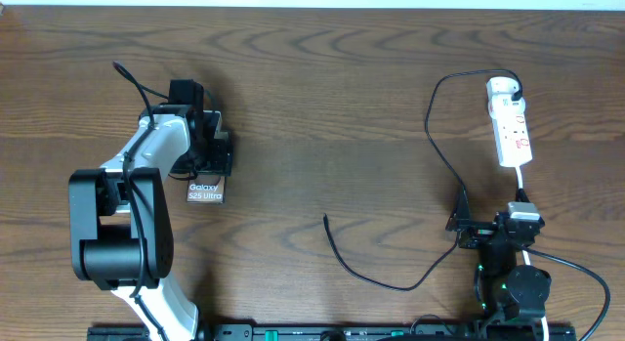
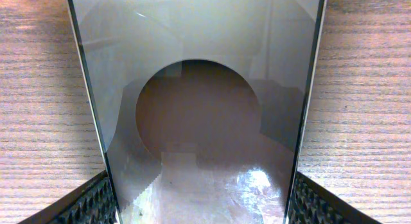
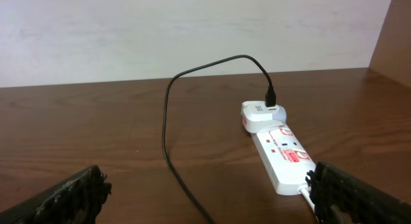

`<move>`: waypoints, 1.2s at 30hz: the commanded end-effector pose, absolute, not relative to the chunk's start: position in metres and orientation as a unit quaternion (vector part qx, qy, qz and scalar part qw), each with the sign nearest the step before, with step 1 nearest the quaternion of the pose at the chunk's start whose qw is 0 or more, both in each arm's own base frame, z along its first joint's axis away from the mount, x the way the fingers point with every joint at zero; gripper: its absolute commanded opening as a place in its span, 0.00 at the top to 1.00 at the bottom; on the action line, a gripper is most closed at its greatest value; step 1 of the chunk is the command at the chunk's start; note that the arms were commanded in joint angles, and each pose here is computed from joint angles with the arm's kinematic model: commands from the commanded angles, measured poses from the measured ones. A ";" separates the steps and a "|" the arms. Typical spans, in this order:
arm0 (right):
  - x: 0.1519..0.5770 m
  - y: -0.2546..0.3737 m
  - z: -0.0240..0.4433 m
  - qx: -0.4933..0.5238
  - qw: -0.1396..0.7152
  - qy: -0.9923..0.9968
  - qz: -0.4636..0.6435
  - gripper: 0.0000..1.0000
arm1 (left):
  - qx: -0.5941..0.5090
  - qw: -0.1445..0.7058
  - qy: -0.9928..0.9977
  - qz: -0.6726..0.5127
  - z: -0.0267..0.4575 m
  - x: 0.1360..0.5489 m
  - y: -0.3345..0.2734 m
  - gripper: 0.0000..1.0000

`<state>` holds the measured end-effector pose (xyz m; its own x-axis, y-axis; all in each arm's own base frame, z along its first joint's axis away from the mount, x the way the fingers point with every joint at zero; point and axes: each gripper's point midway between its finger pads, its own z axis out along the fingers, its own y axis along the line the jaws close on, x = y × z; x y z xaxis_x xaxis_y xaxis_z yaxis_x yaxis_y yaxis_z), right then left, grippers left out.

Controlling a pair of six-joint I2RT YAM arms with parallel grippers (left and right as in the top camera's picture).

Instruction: Plug charger to phone and switch on socket

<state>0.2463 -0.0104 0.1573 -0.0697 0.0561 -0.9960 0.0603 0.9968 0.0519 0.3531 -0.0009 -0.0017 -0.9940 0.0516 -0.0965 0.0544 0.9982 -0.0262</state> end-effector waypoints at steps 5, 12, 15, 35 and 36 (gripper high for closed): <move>0.246 -0.012 0.157 0.037 0.681 0.731 -0.007 0.01 | 0.027 0.041 0.999 -0.019 -0.006 0.354 -0.001 0.27; 0.246 -0.012 0.157 0.037 0.681 0.731 -0.007 0.01 | 0.027 0.041 0.999 -0.019 -0.006 0.354 -0.001 0.30; 0.246 -0.012 0.157 0.037 0.681 0.731 -0.007 0.01 | 0.027 0.041 0.999 -0.019 -0.006 0.354 -0.001 0.32; 0.246 -0.012 0.157 0.037 0.681 0.731 -0.007 0.01 | 0.027 0.042 0.999 -0.019 -0.006 0.354 -0.001 0.81; 0.246 -0.012 0.157 0.037 0.681 0.731 -0.007 0.01 | 0.027 0.043 0.999 -0.019 -0.006 0.355 -0.001 0.91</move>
